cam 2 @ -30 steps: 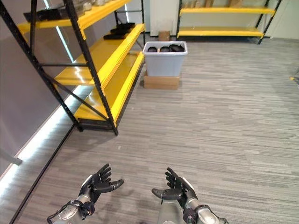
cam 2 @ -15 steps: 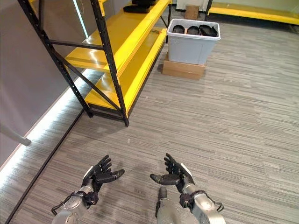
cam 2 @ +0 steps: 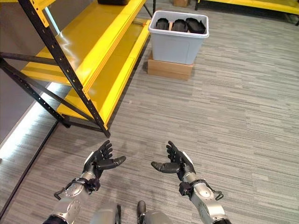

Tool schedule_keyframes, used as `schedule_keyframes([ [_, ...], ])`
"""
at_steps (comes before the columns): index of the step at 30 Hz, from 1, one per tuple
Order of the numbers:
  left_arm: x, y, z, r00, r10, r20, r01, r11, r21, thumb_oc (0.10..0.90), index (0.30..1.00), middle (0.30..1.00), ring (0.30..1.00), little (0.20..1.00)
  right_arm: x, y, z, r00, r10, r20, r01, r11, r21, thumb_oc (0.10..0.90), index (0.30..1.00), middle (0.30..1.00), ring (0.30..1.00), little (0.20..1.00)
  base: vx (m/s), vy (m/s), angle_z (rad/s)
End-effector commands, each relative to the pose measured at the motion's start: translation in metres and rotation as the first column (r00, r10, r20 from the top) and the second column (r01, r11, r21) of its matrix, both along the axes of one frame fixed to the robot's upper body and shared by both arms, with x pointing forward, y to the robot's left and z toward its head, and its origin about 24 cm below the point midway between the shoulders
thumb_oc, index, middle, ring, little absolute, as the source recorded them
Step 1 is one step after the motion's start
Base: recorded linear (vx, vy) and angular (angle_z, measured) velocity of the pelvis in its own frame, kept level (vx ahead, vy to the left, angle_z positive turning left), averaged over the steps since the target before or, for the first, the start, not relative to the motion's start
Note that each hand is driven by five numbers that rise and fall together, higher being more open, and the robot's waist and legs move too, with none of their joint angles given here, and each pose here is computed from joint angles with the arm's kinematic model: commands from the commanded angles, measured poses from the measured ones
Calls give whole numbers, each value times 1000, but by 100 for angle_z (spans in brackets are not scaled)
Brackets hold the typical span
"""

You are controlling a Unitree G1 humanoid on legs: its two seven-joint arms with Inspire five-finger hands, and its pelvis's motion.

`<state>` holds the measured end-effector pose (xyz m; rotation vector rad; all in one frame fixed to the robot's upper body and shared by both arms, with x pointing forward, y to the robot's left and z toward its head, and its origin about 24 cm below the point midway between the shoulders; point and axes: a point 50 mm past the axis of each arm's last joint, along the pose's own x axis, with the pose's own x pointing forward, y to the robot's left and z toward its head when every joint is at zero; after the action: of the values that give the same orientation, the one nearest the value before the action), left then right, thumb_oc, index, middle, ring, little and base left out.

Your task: Move parts from the plastic box to the shelf.

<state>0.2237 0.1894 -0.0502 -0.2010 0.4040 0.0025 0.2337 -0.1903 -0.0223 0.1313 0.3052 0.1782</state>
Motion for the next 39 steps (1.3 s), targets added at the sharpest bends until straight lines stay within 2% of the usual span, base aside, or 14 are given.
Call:
schedule_keyframes([
  [1,13,-3,30,981,-6,193,12,999,-34,900,1000,1000,1000,1000,5,-15,32,983,3,186,4,999,-40,900,1000,1000,1000,1000,338,51,-119],
  [3,10,-3,27,983,-11,186,16,999,-28,900,1000,1000,1000,1000,-5,-10,21,990,4,144,-1,1000,-18,900,1000,1000,1000,1000,558,155,-98],
  [12,30,4,44,967,57,249,-53,998,-20,900,1000,1000,1000,1000,18,5,33,980,-6,199,3,1000,16,900,1000,1000,1000,1000,247,123,-23],
  [20,34,6,50,964,43,264,-48,999,13,900,1000,1000,1000,1000,18,18,37,976,48,210,-51,999,9,900,1000,1000,1000,1000,174,120,-3],
  [31,33,4,44,967,59,249,-57,998,-13,900,1000,1000,1000,1000,19,9,41,974,20,224,-12,999,-37,900,1000,1000,1000,1000,376,-100,18],
  [34,34,-7,42,969,25,247,-18,999,-33,900,1000,1000,1000,1000,15,-2,40,976,-6,217,13,1000,-28,900,1000,1000,1000,1000,475,-293,97],
  [39,35,-9,43,968,35,248,-21,998,-58,900,1000,1000,1000,1000,15,-5,41,974,-18,224,21,1000,-12,900,1000,1000,1000,1000,348,-273,60],
])
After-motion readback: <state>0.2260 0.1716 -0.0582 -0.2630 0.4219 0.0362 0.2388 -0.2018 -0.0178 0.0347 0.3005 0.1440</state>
